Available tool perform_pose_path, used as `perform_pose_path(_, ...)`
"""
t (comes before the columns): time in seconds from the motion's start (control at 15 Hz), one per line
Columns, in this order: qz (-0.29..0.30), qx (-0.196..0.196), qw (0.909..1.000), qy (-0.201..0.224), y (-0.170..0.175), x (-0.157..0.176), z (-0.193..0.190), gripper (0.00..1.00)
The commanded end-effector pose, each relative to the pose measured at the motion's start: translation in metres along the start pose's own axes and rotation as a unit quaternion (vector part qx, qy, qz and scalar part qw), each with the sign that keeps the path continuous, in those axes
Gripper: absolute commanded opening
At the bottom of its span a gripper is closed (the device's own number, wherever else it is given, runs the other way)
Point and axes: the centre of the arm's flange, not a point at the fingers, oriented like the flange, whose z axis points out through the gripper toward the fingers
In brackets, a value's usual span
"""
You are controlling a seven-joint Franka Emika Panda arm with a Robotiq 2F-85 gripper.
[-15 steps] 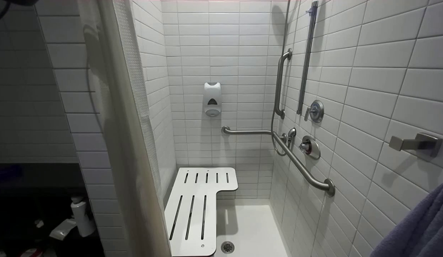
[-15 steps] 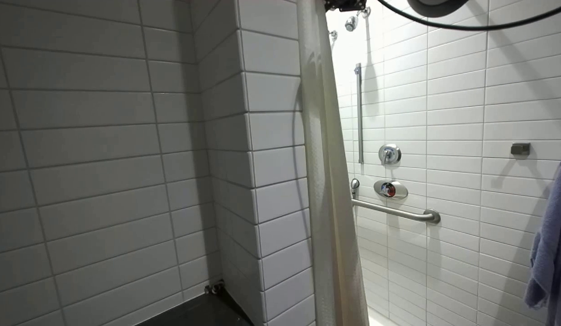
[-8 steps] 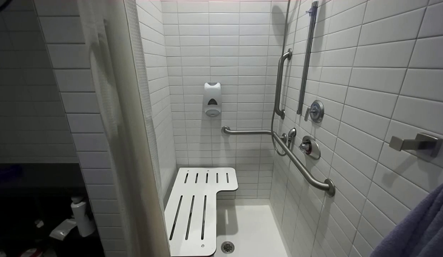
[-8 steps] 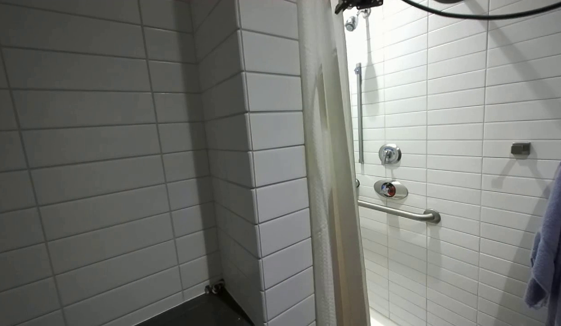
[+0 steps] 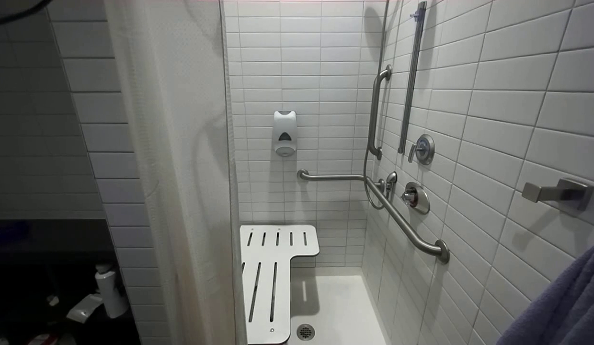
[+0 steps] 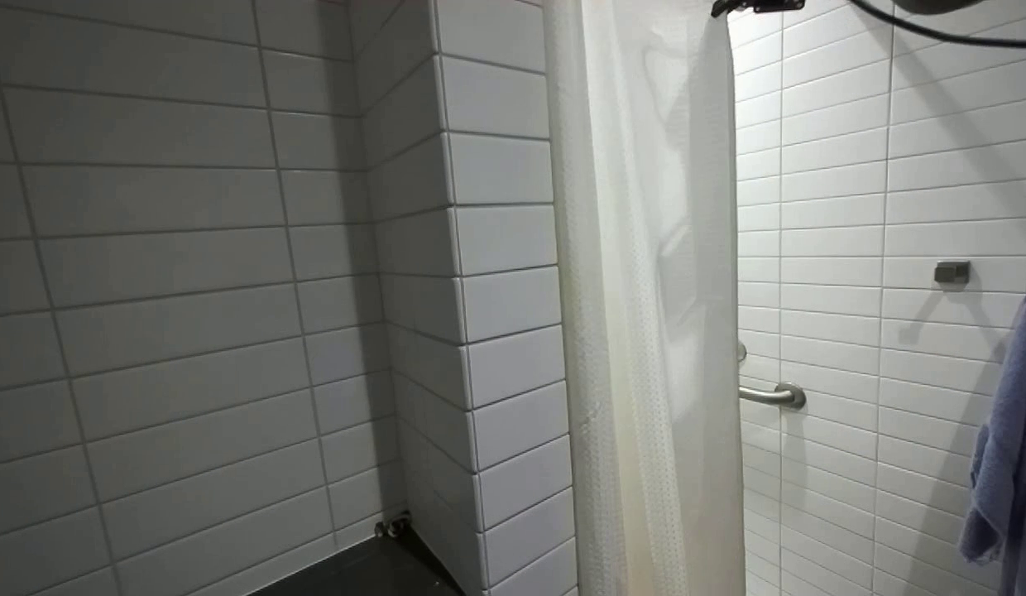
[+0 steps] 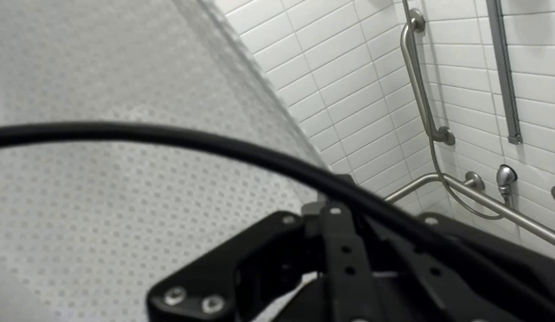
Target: Move the shower curtain to the right
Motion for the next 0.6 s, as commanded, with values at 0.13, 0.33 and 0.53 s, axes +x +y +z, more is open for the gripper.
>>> perform_pose_path(0.13,0.016,-0.028,0.9995,0.002,-0.114,0.002,-0.044,0.0)
perform_pose_path(0.33,0.024,-0.031,0.999,0.024,-0.15,0.004,-0.047,0.32)
perform_pose_path(0.53,0.026,-0.019,0.9994,0.016,-0.141,0.01,-0.033,0.26)
